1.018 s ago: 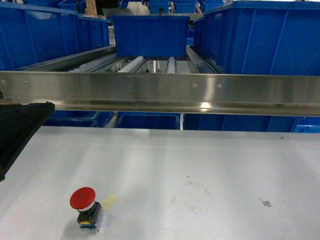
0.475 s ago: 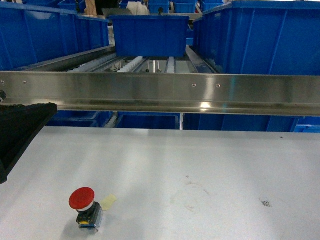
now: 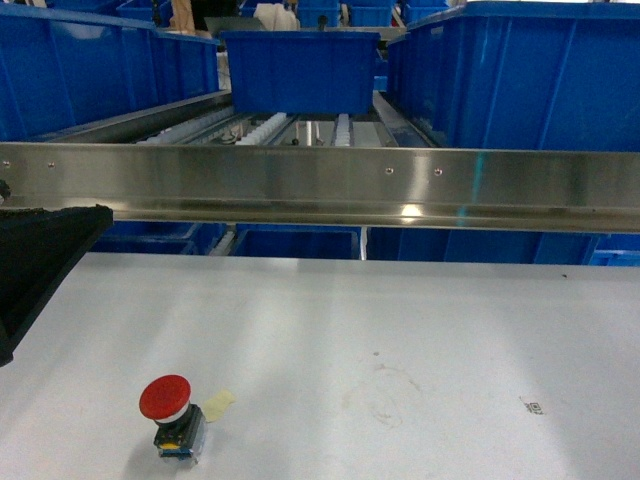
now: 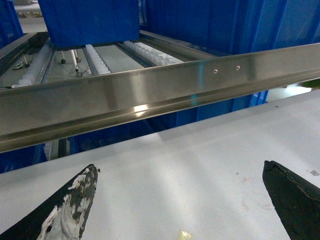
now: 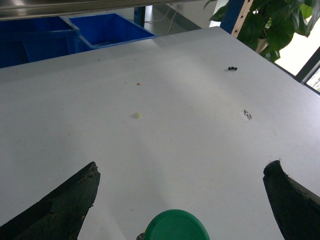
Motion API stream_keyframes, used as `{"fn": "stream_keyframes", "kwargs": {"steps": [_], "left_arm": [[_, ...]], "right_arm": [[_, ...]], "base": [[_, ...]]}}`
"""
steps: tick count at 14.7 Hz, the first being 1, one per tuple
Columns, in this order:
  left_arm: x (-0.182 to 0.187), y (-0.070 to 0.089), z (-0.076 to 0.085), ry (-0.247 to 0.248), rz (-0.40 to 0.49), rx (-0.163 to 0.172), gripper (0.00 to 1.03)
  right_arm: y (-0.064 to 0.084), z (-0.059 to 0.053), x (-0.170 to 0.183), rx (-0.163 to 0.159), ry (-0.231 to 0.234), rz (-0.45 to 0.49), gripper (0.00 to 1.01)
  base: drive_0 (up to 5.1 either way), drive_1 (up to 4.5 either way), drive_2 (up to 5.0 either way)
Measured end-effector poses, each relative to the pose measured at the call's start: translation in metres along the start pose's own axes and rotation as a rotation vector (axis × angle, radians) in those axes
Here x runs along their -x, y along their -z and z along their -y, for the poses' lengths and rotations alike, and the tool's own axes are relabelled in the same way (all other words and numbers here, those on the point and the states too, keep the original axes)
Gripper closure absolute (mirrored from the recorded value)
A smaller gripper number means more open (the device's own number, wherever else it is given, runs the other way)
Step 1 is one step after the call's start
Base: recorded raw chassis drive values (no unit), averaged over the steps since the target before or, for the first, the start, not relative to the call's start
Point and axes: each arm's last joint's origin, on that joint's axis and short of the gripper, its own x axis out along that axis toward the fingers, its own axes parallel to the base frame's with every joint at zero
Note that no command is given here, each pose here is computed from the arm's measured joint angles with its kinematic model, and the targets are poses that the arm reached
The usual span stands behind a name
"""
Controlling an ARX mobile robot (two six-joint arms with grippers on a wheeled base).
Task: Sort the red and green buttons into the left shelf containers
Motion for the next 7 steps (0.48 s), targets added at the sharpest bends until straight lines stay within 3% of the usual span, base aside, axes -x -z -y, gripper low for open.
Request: {"fn": "stream_keyframes", "kwargs": {"steps": [7], "left_arm": [[0.0, 0.0, 0.0, 0.0, 0.0, 0.0, 0.05]], "right_arm": [[0.025, 0.002, -0.014, 0.008, 0.033, -0.088, 0.03]], "base": [[0.0, 0.0, 0.0]]}}
